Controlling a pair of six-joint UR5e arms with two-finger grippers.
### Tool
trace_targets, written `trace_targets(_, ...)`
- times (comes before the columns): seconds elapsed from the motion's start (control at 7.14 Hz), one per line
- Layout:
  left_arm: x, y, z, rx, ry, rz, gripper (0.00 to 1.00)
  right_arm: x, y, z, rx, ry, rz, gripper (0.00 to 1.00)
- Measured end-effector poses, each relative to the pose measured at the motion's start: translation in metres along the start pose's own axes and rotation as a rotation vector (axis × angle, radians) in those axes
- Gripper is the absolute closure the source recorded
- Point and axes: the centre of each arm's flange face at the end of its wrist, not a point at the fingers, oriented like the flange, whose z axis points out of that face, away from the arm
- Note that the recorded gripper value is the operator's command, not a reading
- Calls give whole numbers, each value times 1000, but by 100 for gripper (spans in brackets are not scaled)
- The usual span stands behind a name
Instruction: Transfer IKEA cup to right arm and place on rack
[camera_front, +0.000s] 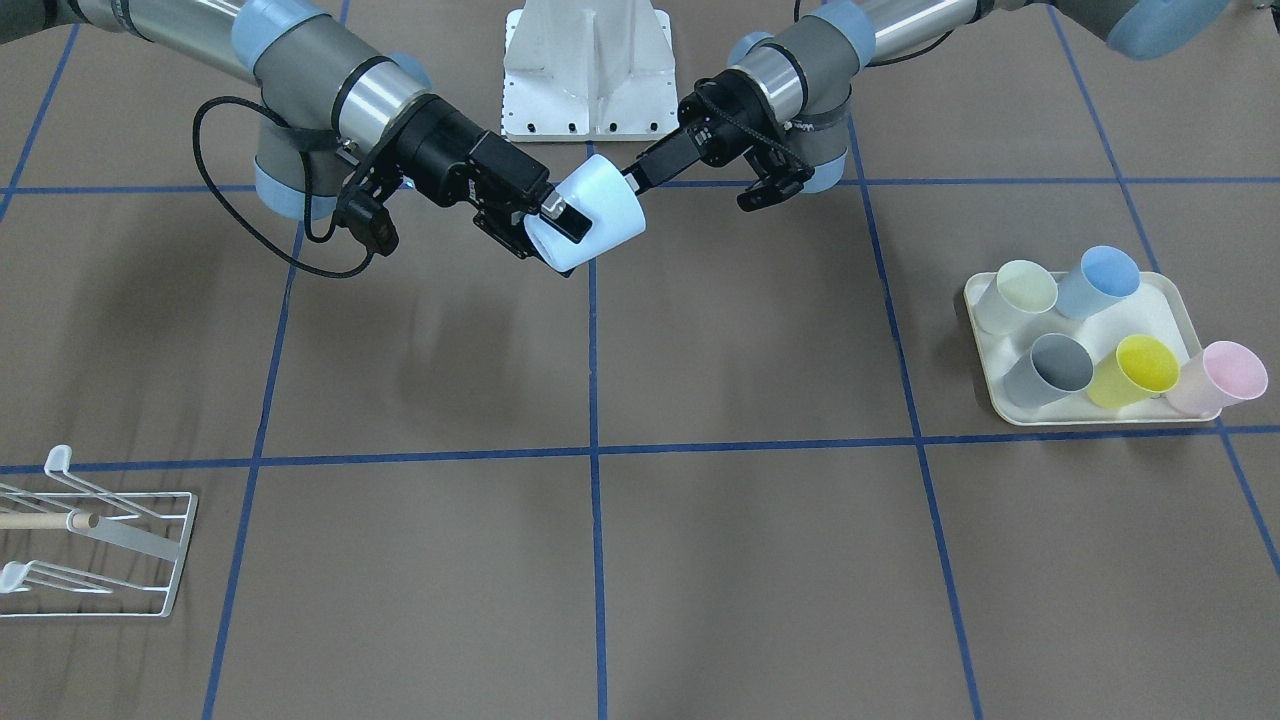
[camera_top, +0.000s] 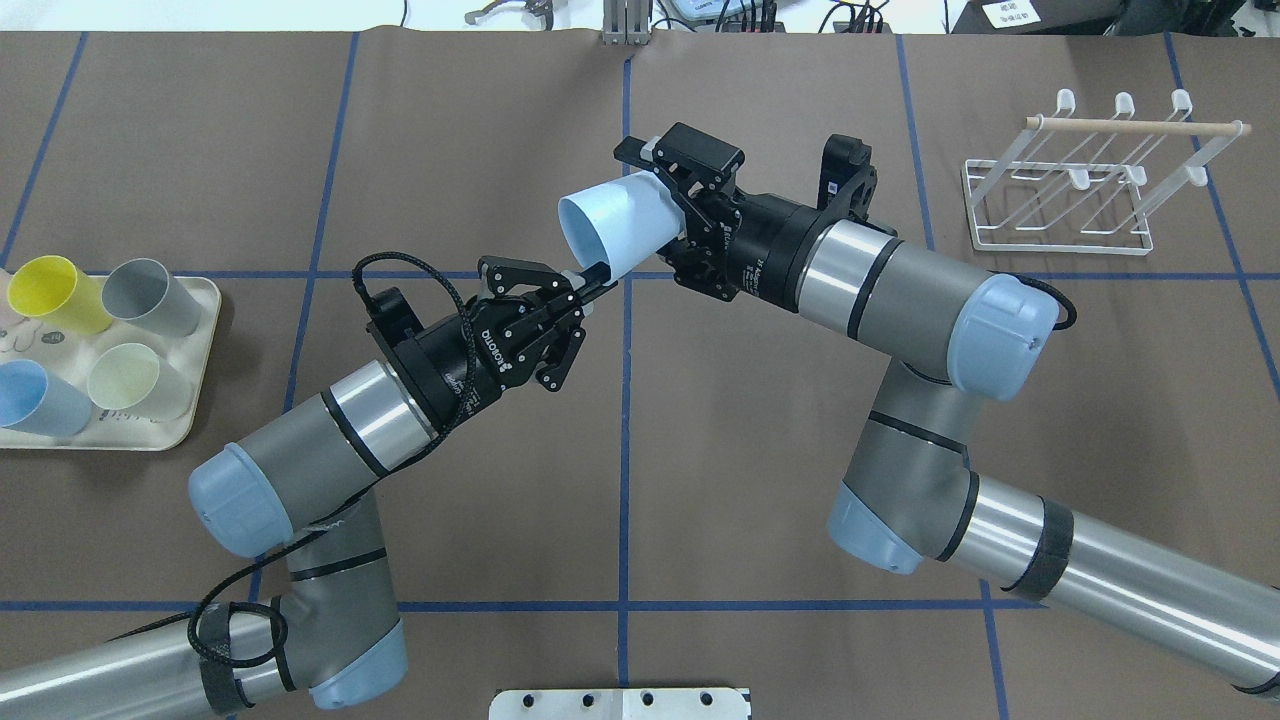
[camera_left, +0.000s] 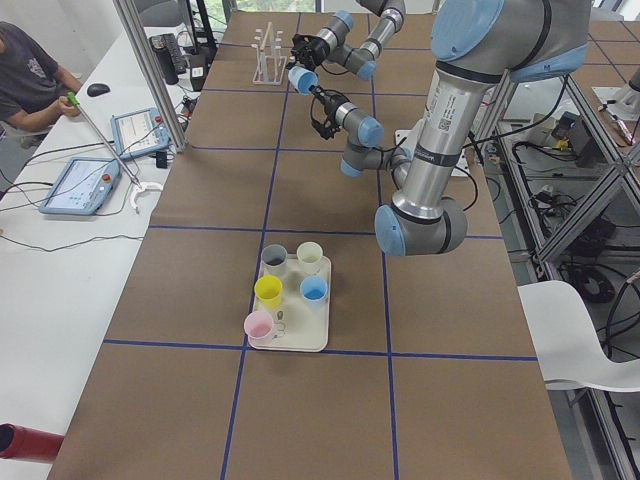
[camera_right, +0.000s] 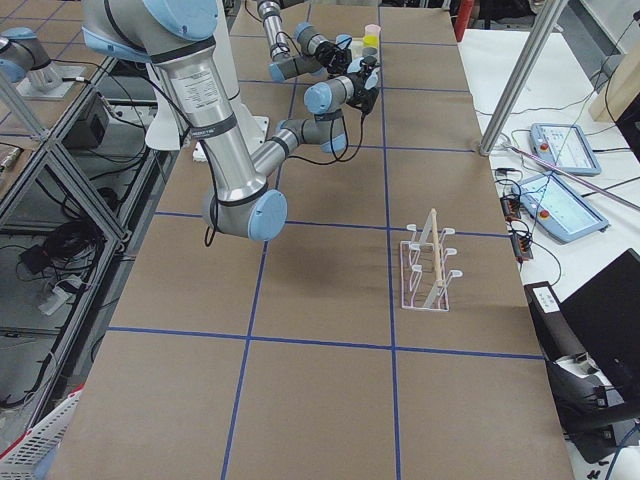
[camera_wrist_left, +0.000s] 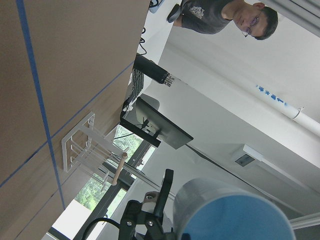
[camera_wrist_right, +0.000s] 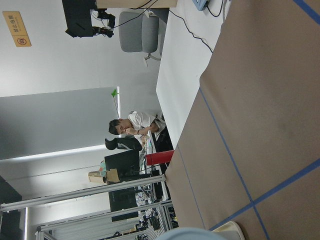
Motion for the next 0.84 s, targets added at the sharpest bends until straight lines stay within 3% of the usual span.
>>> trace_targets(0.56, -4, 0, 9, 7, -1, 2, 100, 1, 0, 0, 0, 0, 0, 4)
trace_targets(0.7, -5, 0, 11, 9, -2, 2, 100, 0, 0, 0, 0, 0, 0, 62)
trace_targets(0.84, -5, 1, 12, 9, -2, 2, 15, 0, 0, 0, 1, 0, 0, 100)
